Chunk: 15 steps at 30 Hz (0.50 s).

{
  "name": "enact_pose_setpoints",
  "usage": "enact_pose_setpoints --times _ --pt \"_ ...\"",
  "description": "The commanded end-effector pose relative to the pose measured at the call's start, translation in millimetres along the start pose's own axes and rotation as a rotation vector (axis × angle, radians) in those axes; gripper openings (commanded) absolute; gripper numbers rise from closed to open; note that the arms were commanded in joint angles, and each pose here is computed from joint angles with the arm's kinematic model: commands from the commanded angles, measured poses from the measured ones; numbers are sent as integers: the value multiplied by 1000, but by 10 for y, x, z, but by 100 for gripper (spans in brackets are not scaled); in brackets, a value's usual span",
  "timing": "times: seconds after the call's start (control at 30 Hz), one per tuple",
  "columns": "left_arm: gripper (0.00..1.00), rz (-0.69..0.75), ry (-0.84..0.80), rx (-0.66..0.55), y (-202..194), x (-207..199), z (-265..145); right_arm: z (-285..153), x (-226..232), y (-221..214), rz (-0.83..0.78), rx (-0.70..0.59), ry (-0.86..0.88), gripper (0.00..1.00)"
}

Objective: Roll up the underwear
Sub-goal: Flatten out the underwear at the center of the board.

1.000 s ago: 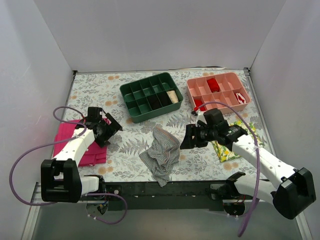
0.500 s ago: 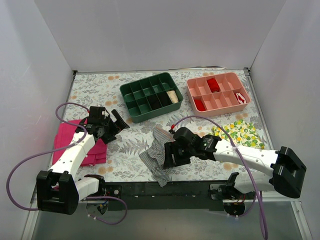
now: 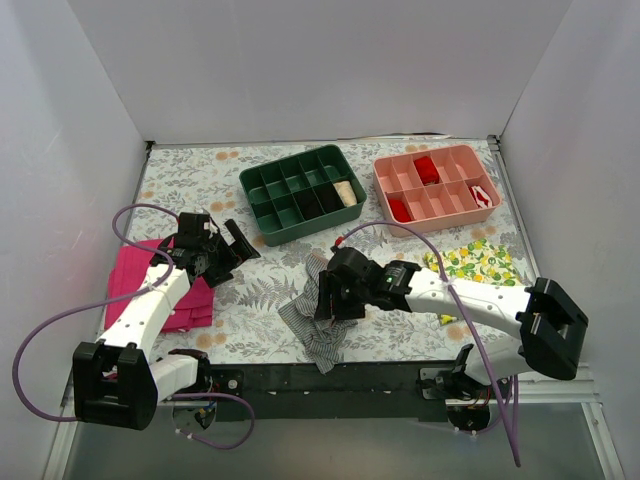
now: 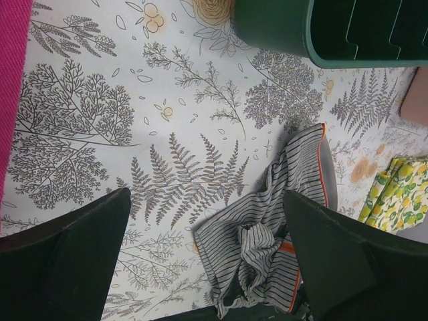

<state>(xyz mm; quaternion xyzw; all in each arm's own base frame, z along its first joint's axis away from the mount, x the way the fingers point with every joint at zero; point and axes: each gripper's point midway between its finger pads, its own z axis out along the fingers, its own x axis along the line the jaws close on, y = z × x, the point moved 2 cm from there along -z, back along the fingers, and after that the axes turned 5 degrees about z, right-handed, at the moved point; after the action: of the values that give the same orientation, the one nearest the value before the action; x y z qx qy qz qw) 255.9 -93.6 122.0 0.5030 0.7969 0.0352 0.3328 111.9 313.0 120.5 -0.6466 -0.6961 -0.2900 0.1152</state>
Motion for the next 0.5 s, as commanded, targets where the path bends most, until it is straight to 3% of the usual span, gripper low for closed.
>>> enact_pose_setpoints --times 0.0,0.23,0.47 --pt "98 29 -16 -24 34 -44 -78 -27 -47 83 24 -65 -106 62" --pt "98 38 -9 -15 27 -29 -59 -163 49 168 -10 -141 -133 62" --pt "98 37 -5 -9 23 -22 -57 -113 -114 12 28 -99 -174 61"
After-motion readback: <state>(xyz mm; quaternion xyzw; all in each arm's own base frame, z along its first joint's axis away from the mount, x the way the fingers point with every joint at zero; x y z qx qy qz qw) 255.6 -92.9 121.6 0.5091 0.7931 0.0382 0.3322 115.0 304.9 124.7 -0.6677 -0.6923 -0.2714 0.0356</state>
